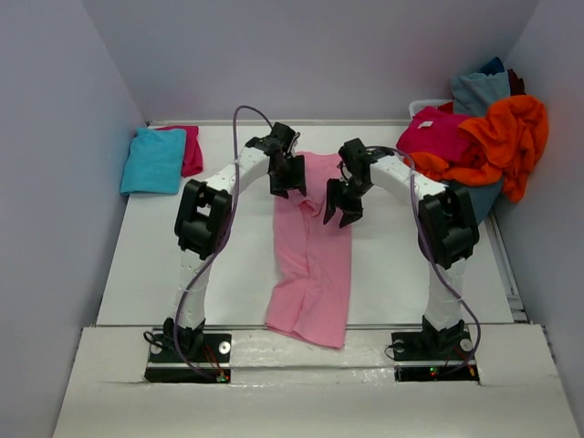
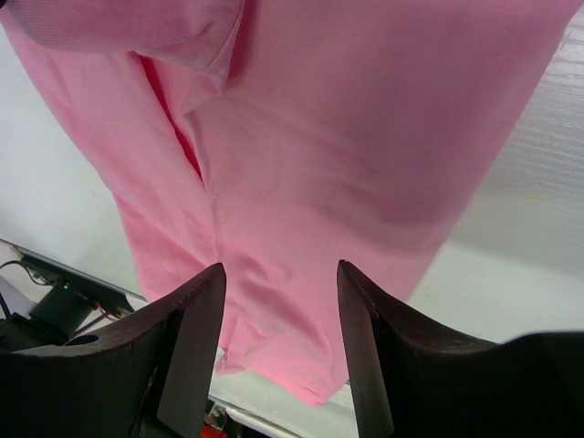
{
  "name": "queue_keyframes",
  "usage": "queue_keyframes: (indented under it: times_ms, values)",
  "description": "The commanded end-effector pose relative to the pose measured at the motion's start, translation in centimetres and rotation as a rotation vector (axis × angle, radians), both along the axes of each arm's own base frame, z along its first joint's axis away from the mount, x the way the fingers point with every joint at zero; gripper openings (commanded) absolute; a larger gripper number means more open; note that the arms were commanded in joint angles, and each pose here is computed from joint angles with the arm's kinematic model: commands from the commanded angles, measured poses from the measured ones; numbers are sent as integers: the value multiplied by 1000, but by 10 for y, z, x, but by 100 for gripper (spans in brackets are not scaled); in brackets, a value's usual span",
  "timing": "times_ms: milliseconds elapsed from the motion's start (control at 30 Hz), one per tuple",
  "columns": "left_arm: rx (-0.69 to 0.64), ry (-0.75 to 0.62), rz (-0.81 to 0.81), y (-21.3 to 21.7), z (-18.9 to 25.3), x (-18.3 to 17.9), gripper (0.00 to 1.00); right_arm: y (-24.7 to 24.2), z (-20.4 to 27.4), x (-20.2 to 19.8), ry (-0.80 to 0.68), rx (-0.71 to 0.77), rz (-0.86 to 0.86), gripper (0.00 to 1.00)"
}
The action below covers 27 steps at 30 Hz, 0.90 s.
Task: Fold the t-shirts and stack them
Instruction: Smooth out the rectangle-folded T-shirt at the center of the board.
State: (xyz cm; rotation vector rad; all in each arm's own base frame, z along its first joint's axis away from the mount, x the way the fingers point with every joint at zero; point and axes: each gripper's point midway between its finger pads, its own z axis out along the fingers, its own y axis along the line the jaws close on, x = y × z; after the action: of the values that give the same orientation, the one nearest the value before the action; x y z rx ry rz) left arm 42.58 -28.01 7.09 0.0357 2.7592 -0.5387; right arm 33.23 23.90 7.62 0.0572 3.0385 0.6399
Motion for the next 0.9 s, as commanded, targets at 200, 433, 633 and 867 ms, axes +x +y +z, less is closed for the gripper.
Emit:
queue_keyframes:
  times_ms: [200,433,633,867]
  values:
    - [-175,11,-11,-10,11,1,67,2,13,-18,-37,53,8,57]
    - [-187,25,25,9,8,-12,67,1,8,-21,-26,49,6,57]
    - [-234,25,27,11,9,-13,67,5,7,-19,-21,46,20,57]
    - [-311,-21,-22,-3,30,-4,67,3,6,-17,-25,29,11,57]
